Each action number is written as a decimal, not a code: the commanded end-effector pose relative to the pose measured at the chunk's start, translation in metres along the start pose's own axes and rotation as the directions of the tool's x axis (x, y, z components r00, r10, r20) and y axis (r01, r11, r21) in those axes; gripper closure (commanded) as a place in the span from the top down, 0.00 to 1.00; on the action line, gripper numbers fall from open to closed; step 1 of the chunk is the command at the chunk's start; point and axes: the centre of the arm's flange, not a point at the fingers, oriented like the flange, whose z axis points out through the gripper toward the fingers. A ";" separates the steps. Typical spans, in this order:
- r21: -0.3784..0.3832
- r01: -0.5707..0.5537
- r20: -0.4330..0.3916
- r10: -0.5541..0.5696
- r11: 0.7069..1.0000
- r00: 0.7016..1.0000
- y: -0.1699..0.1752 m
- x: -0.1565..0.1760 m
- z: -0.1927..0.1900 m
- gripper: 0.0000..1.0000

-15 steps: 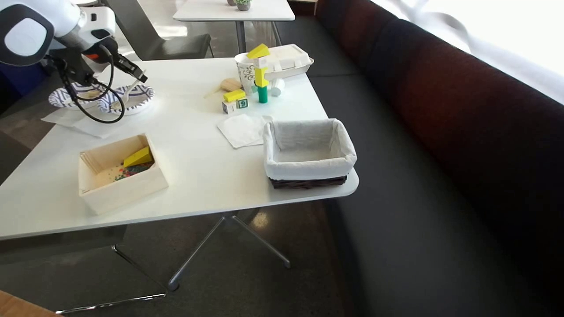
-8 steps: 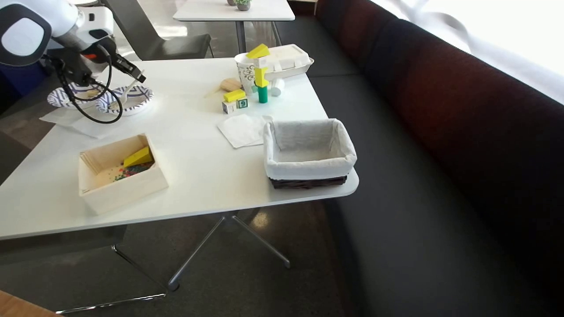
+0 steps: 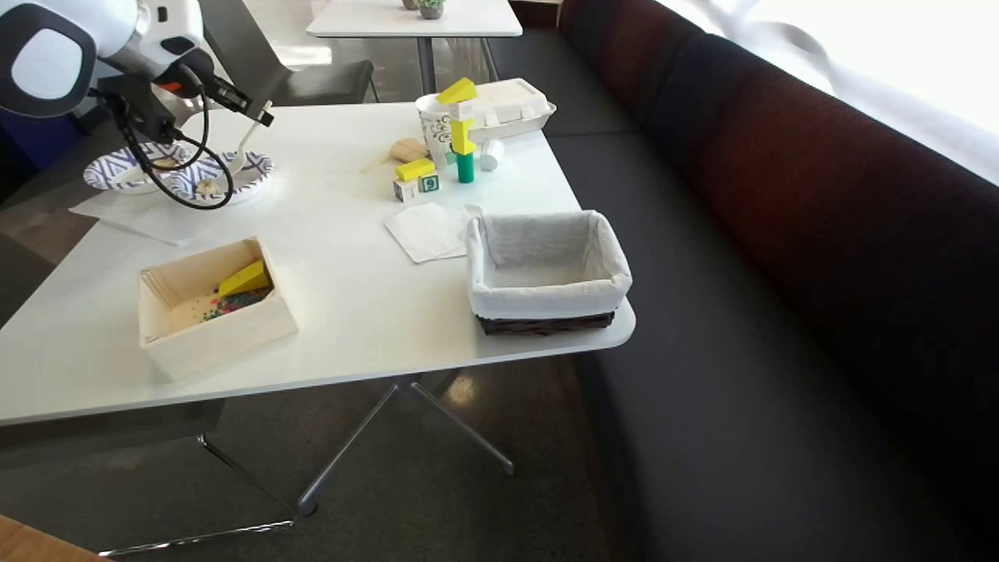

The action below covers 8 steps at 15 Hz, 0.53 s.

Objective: Use the fork to cut the donut in half

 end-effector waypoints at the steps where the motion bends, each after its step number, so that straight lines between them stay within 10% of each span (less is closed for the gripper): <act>1: -0.016 -0.017 -0.027 0.017 1.000 1.000 -0.004 -0.012 0.001 0.03; 8: -0.034 -0.049 -0.025 0.048 0.998 0.999 -0.010 -0.022 0.001 0.03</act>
